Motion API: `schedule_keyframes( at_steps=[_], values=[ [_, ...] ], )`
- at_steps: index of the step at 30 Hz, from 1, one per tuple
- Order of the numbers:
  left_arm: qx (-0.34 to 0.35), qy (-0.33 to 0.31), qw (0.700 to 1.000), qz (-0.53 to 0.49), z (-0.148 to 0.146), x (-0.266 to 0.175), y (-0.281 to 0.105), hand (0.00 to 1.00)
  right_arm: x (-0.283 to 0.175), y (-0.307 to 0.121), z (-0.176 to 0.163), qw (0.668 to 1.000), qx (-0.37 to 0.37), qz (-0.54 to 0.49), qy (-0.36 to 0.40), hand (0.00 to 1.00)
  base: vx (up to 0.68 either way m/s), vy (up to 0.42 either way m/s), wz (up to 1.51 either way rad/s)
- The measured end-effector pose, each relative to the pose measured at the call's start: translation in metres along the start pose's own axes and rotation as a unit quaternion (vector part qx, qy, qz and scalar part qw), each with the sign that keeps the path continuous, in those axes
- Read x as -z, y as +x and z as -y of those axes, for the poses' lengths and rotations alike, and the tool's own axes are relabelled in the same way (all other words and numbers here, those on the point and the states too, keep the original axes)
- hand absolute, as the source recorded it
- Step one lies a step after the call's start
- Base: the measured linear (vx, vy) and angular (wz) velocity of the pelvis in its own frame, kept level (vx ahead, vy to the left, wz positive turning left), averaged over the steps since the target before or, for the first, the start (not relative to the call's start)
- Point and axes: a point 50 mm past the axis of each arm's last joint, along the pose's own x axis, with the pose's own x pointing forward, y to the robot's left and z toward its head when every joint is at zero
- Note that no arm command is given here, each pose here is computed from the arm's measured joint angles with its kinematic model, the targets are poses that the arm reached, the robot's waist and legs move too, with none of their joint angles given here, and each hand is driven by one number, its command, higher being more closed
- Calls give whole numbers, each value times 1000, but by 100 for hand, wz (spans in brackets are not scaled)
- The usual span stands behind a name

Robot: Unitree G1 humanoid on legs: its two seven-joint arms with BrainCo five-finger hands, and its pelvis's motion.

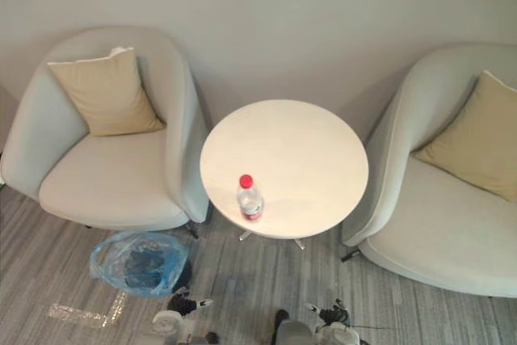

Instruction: Gather rubbish on tea table into small bin, then transfer packed bag to large trash can.

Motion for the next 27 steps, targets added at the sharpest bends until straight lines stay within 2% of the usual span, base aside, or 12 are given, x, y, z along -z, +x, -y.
schedule_keyframes(
  at_steps=[3,6,13,20,27],
  values=[
    [-1,9,1000,-1,-2,1,0,0,-4,-1,-4,1000,-8,14,-13,0,-47,56,27],
    [-7,13,1000,1,-7,0,1,0,-33,-6,-13,995,-20,94,-39,0,-82,49,7],
    [-2,56,998,11,-10,0,0,0,-115,-46,-9,939,-21,332,-94,0,-32,11,3],
    [13,85,996,17,-3,2,-2,0,-135,-63,-16,901,-18,401,-164,0,48,-4,6],
    [14,83,996,21,-2,2,-3,0,-145,-66,-26,884,-28,425,-193,0,15,-1,16]
  ],
)
